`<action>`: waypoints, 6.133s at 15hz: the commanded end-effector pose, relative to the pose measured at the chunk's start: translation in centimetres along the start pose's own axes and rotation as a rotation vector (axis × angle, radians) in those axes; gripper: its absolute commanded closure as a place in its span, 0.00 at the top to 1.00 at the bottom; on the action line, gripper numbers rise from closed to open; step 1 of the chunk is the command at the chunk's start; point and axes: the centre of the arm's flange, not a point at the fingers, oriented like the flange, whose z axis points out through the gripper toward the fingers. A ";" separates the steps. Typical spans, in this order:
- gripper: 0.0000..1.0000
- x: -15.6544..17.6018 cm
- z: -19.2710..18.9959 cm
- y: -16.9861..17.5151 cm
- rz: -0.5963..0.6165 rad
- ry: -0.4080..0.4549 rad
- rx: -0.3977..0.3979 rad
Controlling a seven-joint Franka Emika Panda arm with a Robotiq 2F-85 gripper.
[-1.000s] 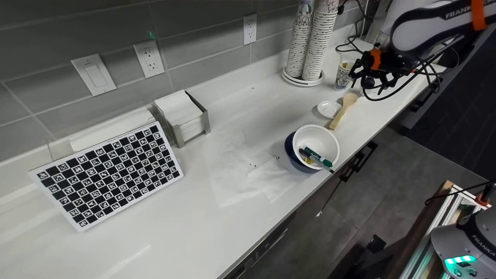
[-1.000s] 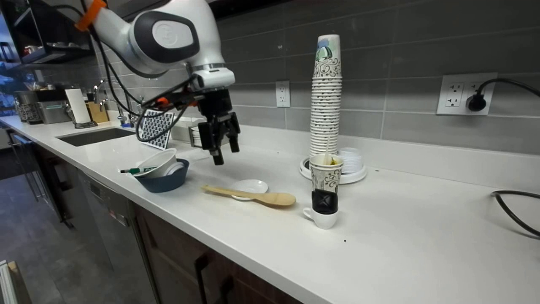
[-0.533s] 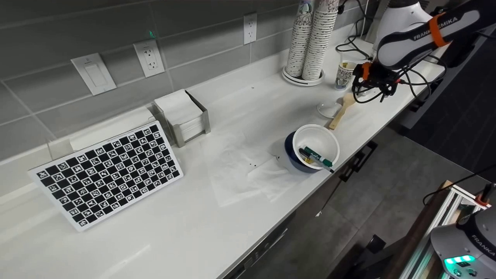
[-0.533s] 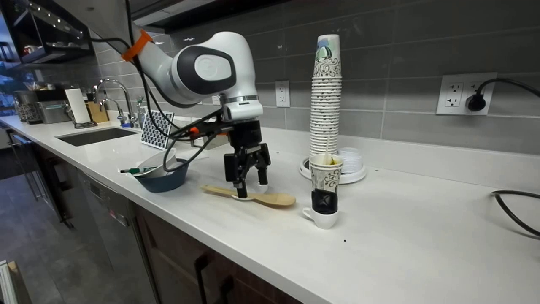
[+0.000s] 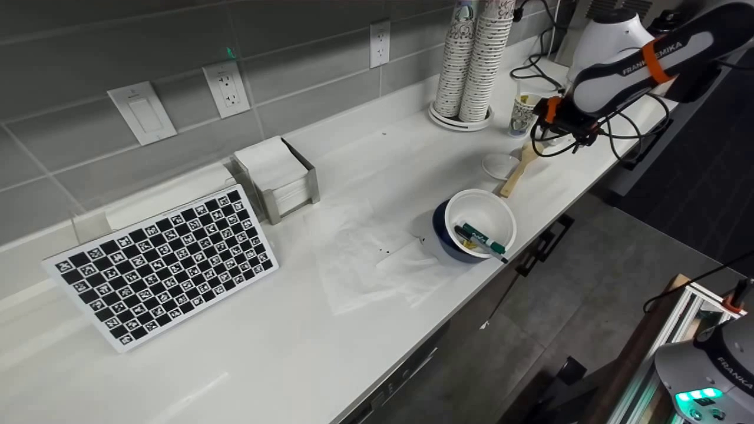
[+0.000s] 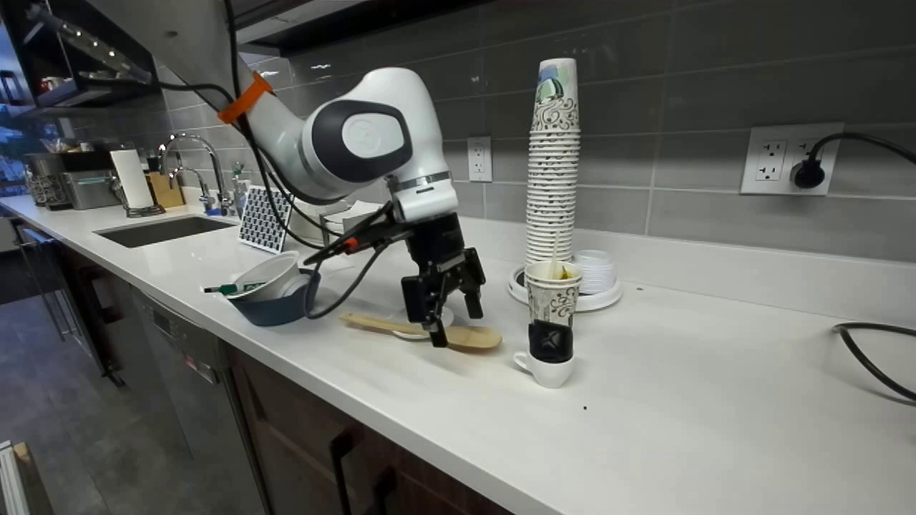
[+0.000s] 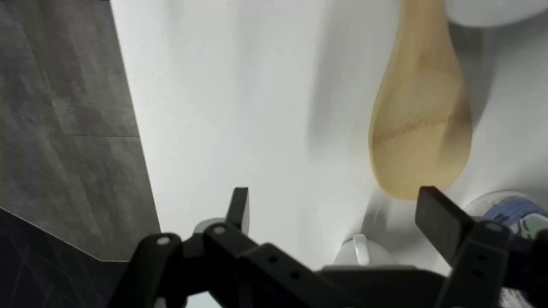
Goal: Put the small white mug on the ceramic plate on the left
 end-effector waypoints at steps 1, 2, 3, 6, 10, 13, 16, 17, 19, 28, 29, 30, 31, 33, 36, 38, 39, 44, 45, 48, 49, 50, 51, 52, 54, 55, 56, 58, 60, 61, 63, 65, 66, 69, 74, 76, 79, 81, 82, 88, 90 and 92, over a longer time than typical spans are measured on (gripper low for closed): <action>1.00 1.6 3.3 -1.8 0.042 0.083 0.030; 1.00 2.0 3.8 -2.1 0.025 0.105 0.030; 1.00 2.2 4.3 -2.3 0.009 0.117 0.026; 0.97 2.6 4.7 -3.3 -0.032 0.166 0.019; 0.84 2.6 4.5 -4.8 -0.062 0.195 0.003; 0.75 2.5 5.0 -5.3 -0.079 0.210 -0.026; 0.67 2.6 5.6 -5.5 -0.085 0.222 -0.054; 0.63 2.7 5.8 -5.6 -0.087 0.226 -0.063; 0.58 2.9 6.1 -5.6 -0.089 0.233 -0.080; 0.00 3.8 5.8 -6.0 -0.094 0.249 -0.093; 0.00 3.7 5.6 -6.0 -0.092 0.245 -0.092; 0.03 3.6 5.1 -5.8 -0.085 0.238 -0.096; 0.03 3.5 4.8 -5.7 -0.076 0.235 -0.100; 0.03 3.4 3.6 -5.3 -0.053 0.234 -0.094; 0.03 3.5 0.9 -4.5 0.020 0.201 -0.040; 0.03 3.4 -1.0 -3.4 0.063 0.169 -0.017; 0.03 3.2 -2.0 -2.4 0.060 0.151 -0.028; 0.04 -1.3 -6.4 0.1 -0.035 0.037 0.027; 0.04 -2.5 -7.2 0.0 -0.062 0.021 0.042; 0.04 -6.9 -10.2 0.1 -0.182 -0.037 0.096; 0.04 -8.2 -11.1 0.3 -0.240 -0.059 0.111; 0.04 -9.5 -12.0 0.4 -0.294 -0.074 0.124; 0.04 -10.7 -12.6 0.5 -0.350 -0.086 0.140; 0.04 -11.6 -13.0 0.7 -0.410 -0.096 0.142; 0.11 -11.7 -12.0 -0.8 -0.385 -0.066 0.135; 0.11 -12.4 -12.4 -0.6 -0.423 -0.071 0.139; 0.11 -12.6 -12.7 -0.4 -0.442 -0.072 0.142; 0.03 -12.6 -12.7 -0.1 -0.457 -0.073 0.143; 0.03 -13.5 -12.0 -0.7 -0.400 -0.036 0.124; 0.03 -14.0 -11.9 -1.0 -0.373 -0.026 0.129; 0.03 -14.9 -11.5 -1.6 -0.333 -0.008 0.142; 0.03 -15.5 -11.0 -2.2 -0.296 0.022 0.160; 0.03 -15.6 -10.6 -2.6 -0.284 0.036 0.160; 0.03 -16.4 -8.9 -3.4 -0.272 0.057 0.117; 0.03 -17.9 -6.4 -4.7 -0.264 0.066 0.109; 0.03 -18.1 -5.9 -5.2 -0.255 0.072 0.101; 0.03 -18.3 -5.0 -6.0 -0.247 0.072 0.083; 0.03 -18.3 -4.3 -6.4 -0.243 0.079 0.076; 0.03 -18.3 -4.0 -6.6 -0.242 0.081 0.068; 0.03 -18.3 -2.7 -7.3 -0.239 0.083 0.035; 0.37 -18.4 -2.6 -7.4 -0.239 0.084 0.023; 0.50 -18.3 -2.9 -7.3 -0.238 0.085 0.010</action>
